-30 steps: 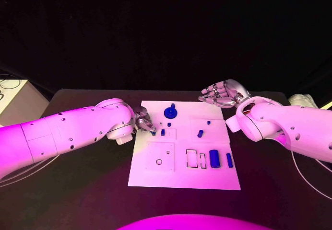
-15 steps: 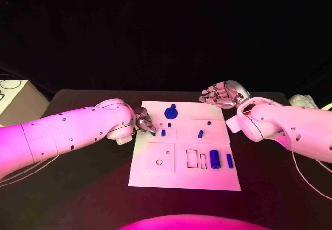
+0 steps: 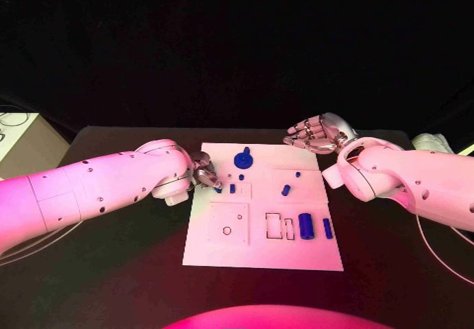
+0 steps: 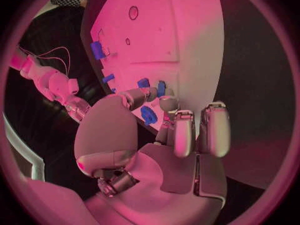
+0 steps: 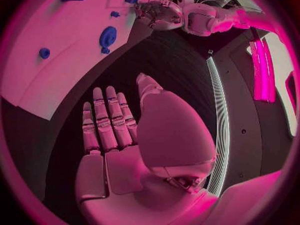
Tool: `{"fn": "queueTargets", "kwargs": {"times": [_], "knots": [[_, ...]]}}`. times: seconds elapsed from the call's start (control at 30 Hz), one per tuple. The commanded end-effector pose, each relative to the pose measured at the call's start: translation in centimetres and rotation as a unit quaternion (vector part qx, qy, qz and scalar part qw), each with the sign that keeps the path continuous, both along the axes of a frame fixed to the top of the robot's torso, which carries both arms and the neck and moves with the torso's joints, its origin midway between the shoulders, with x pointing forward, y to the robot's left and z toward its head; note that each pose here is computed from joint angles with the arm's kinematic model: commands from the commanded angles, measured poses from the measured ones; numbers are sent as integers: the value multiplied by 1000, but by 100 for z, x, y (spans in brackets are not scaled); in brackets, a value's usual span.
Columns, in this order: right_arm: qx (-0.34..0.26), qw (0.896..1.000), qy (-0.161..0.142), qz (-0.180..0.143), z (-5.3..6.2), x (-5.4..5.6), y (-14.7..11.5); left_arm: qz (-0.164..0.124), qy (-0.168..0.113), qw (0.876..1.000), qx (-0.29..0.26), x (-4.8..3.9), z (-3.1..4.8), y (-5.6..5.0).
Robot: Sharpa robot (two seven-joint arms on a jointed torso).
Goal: Assemble the parts on the task board
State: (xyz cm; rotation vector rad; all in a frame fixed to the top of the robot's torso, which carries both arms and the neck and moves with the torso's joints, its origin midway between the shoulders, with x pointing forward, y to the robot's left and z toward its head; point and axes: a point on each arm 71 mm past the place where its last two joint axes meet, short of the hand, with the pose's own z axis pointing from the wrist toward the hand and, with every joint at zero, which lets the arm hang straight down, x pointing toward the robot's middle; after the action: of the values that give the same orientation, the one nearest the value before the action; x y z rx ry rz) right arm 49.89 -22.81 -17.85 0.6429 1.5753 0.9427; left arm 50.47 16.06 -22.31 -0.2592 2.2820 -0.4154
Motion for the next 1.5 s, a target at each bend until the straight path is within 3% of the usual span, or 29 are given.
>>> {"fn": "queueTargets", "kwargs": {"times": [0.03, 0.63, 1.5], "knots": [[0, 1000, 2, 8, -2, -4, 10, -13, 30, 999, 26, -62, -97, 10], [0, 1000, 2, 8, -3, -2, 8, -18, 35, 999, 29, -64, -102, 5], [0, 1000, 2, 9, -1, -8, 10, -3, 22, 999, 24, -4, -94, 2]]}}
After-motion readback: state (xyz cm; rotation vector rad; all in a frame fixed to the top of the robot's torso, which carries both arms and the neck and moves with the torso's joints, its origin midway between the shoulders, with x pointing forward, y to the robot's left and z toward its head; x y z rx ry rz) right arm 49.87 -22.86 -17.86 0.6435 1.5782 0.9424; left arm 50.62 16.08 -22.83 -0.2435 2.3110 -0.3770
